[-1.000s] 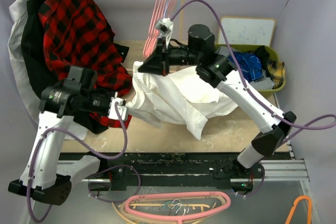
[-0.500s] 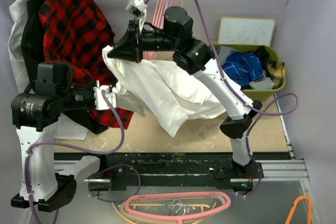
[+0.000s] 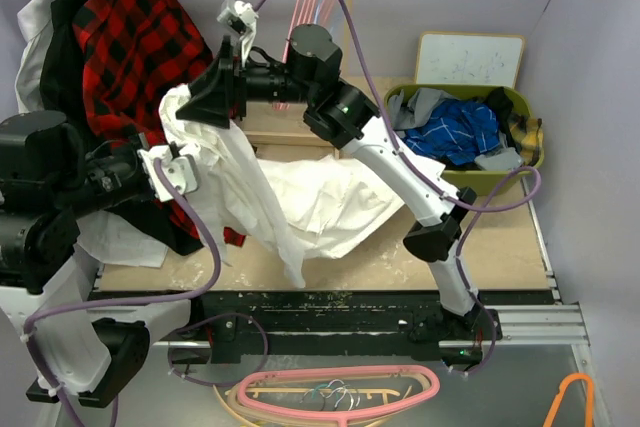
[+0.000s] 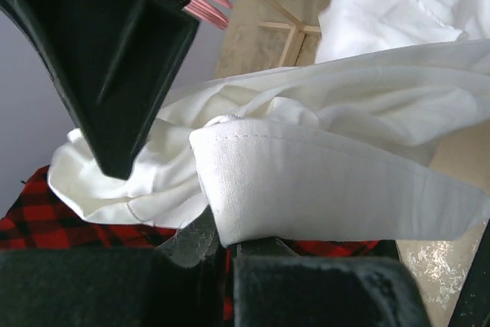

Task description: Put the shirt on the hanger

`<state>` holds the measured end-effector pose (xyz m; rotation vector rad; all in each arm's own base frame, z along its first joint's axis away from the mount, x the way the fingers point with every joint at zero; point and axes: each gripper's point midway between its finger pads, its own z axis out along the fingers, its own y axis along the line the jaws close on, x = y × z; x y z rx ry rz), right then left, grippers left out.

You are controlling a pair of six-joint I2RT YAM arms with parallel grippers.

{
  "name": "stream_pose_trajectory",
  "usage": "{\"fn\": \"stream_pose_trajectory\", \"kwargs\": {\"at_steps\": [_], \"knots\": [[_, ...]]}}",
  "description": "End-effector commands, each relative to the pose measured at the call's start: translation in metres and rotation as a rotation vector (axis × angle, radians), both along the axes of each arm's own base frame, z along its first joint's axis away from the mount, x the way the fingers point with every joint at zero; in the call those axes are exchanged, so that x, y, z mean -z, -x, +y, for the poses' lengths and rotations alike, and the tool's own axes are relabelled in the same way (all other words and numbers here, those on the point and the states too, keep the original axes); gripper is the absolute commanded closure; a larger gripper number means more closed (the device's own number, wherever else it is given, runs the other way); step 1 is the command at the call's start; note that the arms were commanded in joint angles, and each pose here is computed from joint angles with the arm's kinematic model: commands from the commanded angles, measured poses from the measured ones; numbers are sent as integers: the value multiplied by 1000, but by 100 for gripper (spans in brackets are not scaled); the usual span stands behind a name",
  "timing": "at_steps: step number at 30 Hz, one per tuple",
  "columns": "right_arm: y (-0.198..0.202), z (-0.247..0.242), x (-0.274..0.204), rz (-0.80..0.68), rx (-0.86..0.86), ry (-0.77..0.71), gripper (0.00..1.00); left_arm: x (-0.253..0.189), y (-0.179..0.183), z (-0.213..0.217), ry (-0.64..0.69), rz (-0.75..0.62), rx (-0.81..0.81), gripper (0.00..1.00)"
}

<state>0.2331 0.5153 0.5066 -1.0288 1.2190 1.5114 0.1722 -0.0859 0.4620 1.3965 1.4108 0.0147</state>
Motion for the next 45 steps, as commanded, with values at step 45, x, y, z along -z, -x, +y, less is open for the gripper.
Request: {"fn": "stream_pose_trajectory", "kwargs": {"at_steps": [45], "knots": [[61,-108,305,-331,900,539,27,44,-69,-8,212,262,-41,100]]}}
